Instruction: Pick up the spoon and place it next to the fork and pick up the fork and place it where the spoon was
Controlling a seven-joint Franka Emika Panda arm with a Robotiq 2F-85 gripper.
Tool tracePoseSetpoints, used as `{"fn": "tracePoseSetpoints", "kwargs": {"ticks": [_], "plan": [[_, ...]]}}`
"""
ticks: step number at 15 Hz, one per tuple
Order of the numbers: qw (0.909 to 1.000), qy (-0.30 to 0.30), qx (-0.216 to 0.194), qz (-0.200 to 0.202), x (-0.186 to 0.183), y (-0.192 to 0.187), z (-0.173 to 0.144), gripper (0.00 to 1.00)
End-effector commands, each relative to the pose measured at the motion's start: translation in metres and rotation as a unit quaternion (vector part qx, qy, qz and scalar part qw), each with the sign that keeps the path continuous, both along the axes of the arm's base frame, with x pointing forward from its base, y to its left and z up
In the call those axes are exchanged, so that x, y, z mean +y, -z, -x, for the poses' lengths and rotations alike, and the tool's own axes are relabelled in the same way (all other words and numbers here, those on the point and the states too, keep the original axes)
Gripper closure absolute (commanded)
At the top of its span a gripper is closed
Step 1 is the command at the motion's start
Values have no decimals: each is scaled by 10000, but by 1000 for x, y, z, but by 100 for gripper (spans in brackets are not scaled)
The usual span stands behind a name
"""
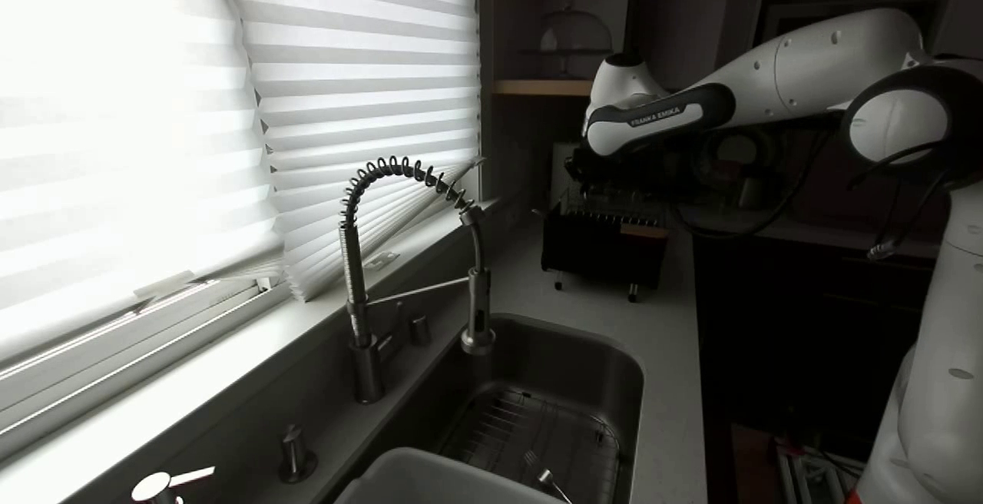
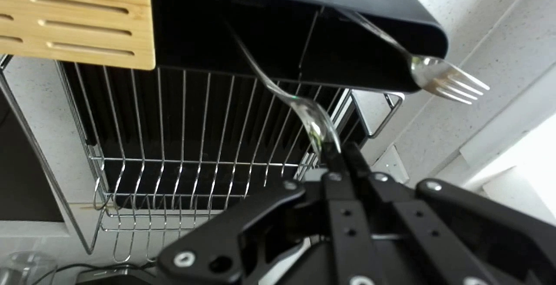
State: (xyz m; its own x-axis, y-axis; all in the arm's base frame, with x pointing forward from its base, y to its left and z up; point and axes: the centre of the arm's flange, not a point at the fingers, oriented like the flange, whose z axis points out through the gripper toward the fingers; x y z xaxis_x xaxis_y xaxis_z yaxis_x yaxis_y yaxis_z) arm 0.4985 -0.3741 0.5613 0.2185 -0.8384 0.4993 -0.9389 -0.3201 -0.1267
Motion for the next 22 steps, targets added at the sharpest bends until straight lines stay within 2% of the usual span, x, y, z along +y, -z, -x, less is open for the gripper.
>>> {"fn": "tracePoseSetpoints", "kwargs": {"ticks": [1,7,11,22], "plan": [[9999,-47,-80,112,17,-34,22,99],[9969,-187,-671,356,39,-82,38,99],[9928,-259,-1099,405,45,-95,33,99],[9867,-87,-1620,73,31,-49,-4,99]]}}
